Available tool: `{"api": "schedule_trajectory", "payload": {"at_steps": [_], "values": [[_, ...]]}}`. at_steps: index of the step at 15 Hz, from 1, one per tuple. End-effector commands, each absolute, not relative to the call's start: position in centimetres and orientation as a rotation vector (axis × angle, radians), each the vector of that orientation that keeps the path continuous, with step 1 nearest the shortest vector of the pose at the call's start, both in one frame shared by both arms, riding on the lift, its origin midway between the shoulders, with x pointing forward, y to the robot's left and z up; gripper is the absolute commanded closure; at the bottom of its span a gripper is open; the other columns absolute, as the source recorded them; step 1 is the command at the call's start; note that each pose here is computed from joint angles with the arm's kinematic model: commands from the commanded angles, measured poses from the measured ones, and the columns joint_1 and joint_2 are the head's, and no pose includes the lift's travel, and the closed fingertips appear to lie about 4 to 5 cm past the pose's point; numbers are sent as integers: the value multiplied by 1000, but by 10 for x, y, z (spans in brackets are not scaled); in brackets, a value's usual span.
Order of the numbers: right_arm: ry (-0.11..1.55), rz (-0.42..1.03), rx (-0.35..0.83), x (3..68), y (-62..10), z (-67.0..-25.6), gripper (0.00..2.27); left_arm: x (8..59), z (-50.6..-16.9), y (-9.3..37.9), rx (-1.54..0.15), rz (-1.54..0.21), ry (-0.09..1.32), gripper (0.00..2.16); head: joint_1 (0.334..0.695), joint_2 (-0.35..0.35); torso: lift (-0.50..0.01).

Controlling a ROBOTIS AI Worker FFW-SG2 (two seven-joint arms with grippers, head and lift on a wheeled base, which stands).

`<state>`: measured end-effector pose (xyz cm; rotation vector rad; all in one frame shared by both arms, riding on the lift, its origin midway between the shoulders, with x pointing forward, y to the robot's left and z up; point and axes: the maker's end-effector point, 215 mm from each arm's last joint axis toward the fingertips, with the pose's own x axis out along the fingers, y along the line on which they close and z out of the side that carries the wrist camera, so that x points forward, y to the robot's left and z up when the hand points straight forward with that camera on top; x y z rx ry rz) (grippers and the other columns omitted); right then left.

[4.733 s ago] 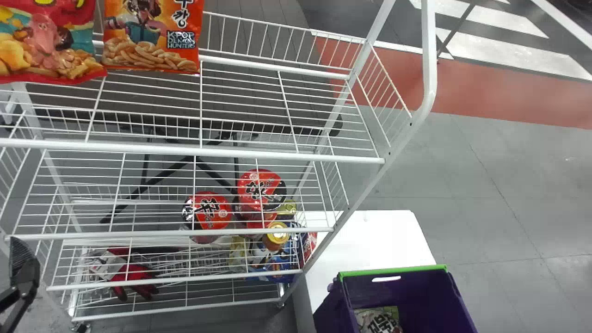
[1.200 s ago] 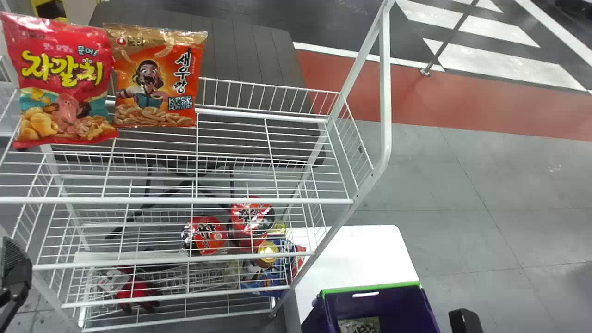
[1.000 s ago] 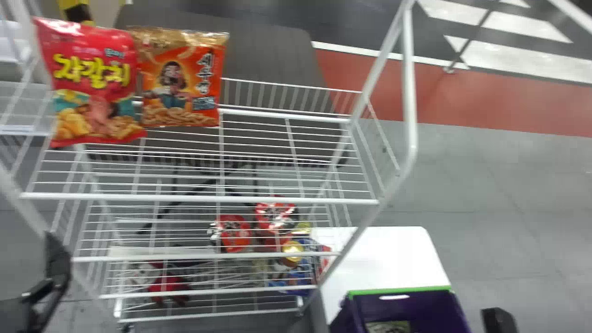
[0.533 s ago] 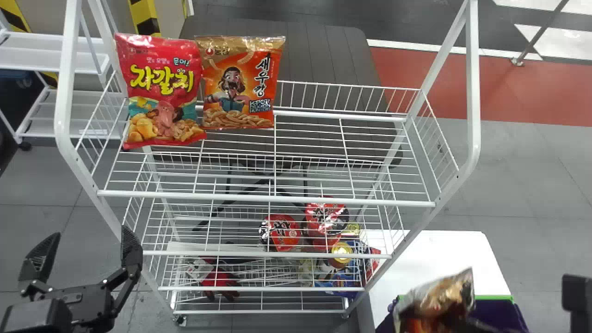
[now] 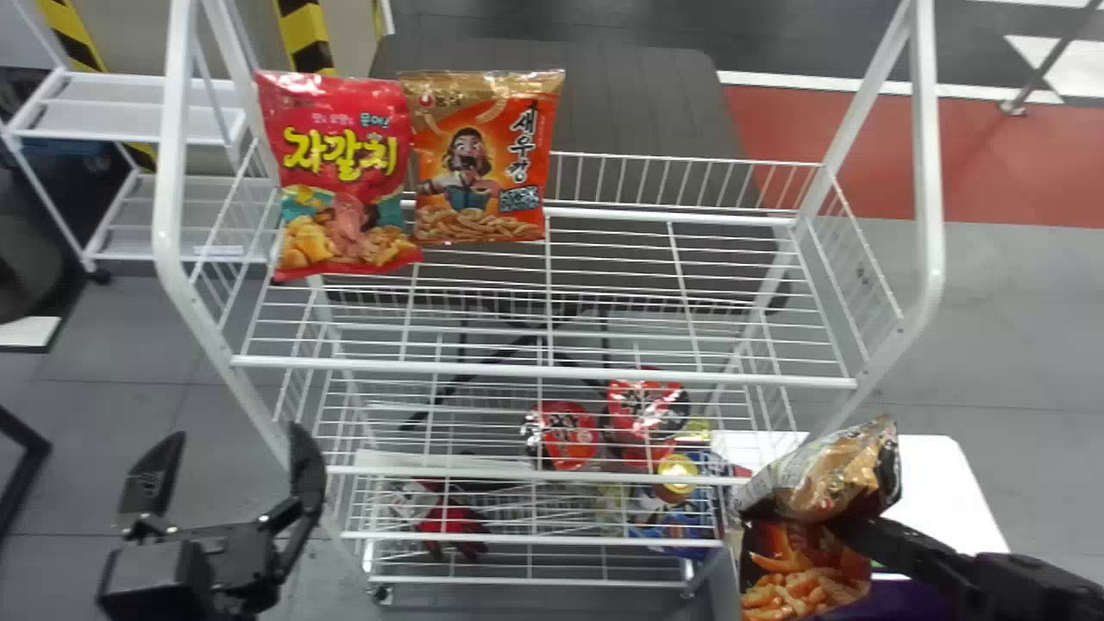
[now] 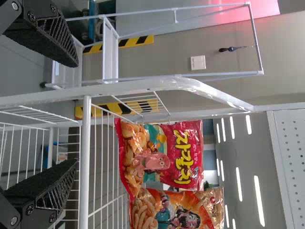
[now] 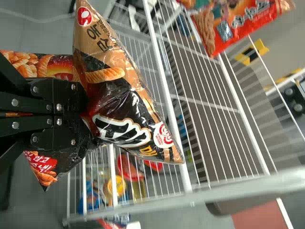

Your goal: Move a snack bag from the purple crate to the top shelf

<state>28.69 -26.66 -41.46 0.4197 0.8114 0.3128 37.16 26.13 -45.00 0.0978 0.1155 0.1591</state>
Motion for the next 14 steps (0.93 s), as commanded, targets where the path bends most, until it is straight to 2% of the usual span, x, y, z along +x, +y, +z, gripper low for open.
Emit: {"api": "schedule_trajectory", "payload": {"at_steps": [1, 5, 11, 14], "values": [[771, 377, 420, 292, -243, -388, 1825, 372, -450, 259, 99, 156, 116, 103, 695, -15, 0], [563, 428, 354, 328, -233, -333, 1825, 372, -449, 258, 106, 148, 120, 103, 695, 39, 0], [362, 438, 285, 366, -210, -282, 1825, 372, -451, 255, 116, 139, 131, 103, 695, 52, 0], [233, 380, 238, 399, -216, -246, 1825, 374, -453, 252, 122, 129, 138, 103, 695, 62, 0]]}}
